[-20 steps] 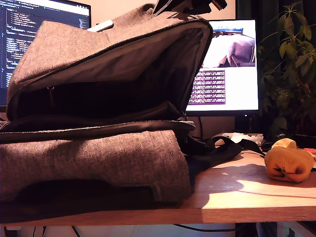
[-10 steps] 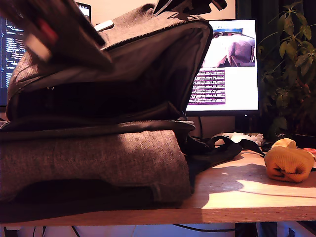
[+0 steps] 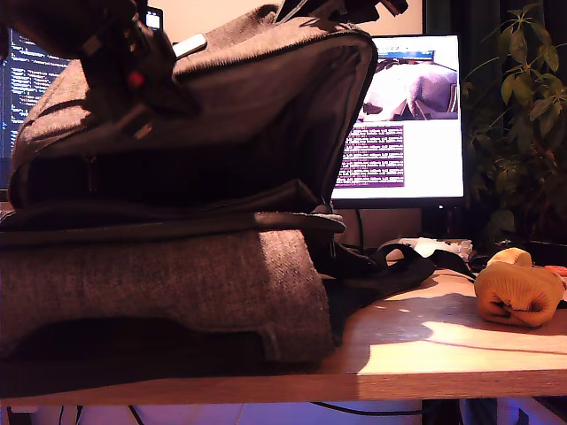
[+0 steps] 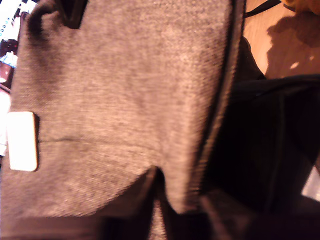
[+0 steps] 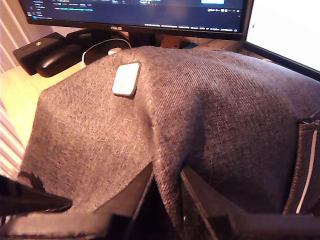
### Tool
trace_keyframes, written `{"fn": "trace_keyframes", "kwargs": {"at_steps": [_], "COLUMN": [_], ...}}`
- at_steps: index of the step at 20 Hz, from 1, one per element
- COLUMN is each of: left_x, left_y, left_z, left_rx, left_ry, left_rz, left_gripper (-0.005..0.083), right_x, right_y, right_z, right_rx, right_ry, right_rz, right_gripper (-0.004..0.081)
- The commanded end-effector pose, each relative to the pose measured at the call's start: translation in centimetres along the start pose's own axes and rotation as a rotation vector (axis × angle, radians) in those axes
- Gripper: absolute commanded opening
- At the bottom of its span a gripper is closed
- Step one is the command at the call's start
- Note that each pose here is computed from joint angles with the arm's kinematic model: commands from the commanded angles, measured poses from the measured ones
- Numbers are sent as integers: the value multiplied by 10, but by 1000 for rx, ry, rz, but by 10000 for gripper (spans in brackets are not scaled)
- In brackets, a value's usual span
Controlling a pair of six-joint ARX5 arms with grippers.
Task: Pack the pair of socks inside the grey Google backpack
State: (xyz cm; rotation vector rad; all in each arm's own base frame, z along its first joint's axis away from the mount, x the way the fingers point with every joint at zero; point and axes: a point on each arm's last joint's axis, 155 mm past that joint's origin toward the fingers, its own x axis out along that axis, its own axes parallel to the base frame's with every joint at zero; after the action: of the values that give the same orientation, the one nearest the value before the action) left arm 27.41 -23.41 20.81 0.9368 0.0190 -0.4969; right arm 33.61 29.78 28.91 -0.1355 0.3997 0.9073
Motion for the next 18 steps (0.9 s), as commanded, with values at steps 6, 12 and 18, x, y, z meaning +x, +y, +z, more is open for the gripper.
{"fn": "trace_keyframes", "kwargs": {"at_steps": [6,12,18], "left_x": [-4,-4,-4], "left_y": [32,29,29], "left_z": [24,20,21], "left_rx": [-26,-23,-30], "left_ry": [-26,-14,-15], "left_rz": [44,33,33], "left_gripper": [-24,-24,-24], "right_x": [-13,-56,-96], "right_y": [13,13,-52], "right_z": [0,-22,-63], "right_rx": [0,36,210], "right_ry": [50,157,293], "right_rz": [35,-24,-286], "right_gripper": [381,381,381]}}
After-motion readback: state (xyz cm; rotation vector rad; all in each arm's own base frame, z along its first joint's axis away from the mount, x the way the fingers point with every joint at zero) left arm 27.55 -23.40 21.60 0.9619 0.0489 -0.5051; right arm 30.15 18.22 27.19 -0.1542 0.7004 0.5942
